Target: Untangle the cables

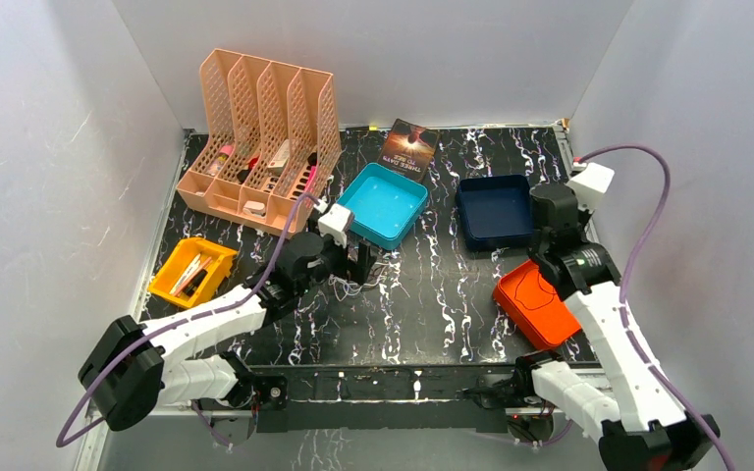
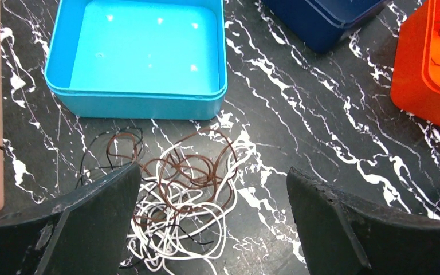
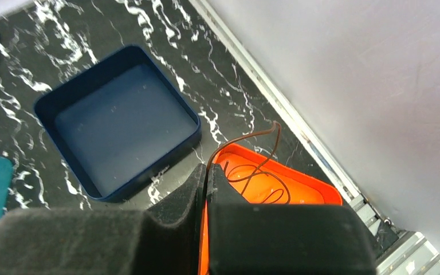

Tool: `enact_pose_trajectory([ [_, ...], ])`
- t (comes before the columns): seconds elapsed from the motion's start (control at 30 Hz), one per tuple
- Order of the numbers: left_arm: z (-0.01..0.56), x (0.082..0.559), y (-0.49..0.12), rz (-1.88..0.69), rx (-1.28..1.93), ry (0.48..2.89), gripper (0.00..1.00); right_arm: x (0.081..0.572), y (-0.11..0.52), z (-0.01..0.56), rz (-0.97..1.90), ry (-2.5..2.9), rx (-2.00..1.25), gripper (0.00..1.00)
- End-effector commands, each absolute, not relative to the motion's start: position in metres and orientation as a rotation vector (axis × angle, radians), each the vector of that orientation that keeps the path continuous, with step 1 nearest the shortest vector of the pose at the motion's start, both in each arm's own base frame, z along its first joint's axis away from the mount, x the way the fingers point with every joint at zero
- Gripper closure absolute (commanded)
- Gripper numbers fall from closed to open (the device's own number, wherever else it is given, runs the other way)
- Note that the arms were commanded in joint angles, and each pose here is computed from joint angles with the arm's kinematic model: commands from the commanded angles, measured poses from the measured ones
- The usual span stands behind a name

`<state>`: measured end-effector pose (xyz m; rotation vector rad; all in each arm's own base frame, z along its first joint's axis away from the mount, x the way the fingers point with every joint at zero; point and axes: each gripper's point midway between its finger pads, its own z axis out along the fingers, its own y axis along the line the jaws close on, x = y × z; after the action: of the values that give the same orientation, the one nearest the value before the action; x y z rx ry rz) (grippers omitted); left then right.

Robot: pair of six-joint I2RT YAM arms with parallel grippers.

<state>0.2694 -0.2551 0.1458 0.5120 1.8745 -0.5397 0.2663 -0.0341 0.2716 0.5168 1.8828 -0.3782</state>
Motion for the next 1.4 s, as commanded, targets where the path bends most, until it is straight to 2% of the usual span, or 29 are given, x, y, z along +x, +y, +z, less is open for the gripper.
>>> enact_pose_trajectory([
  [0.0, 0.170, 0.271, -0.255, -0.527, 0.498, 1.891, 0.02, 0.281, -0.034, 0.256, -0.362, 1.856, 0.596, 0.92],
  [0.23, 0.177, 0.266, -0.251, -0.540, 0.470, 1.921, 0.02, 0.290, -0.046, 0.221, -0.343, 1.908, 0.684, 0.92],
  [0.5, 0.180, 0.266, -0.251, -0.533, 0.479, 1.934, 0.02, 0.291, -0.081, 0.177, -0.308, 1.852, 0.972, 0.92],
  [0.67, 0.180, 0.267, -0.253, -0.525, 0.495, 1.945, 0.02, 0.281, -0.113, 0.169, -0.366, 1.758, 1.171, 0.92],
  [0.83, 0.178, 0.269, -0.253, -0.499, 0.508, 1.970, 0.02, 0.270, -0.122, 0.167, -0.430, 1.719, 1.207, 0.90],
  [0.97, 0.174, 0.270, -0.254, -0.496, 0.517, 1.985, 0.02, 0.268, -0.113, 0.151, -0.394, 1.789, 1.187, 0.89],
  [1.2, 0.175, 0.272, -0.256, -0.499, 0.515, 1.980, 0.02, 0.270, -0.068, 0.123, -0.108, 1.943, 1.125, 0.89],
  [1.37, 0.174, 0.271, -0.258, -0.505, 0.517, 1.990, 0.02, 0.258, -0.052, 0.100, -0.027, 2.013, 1.131, 0.89],
])
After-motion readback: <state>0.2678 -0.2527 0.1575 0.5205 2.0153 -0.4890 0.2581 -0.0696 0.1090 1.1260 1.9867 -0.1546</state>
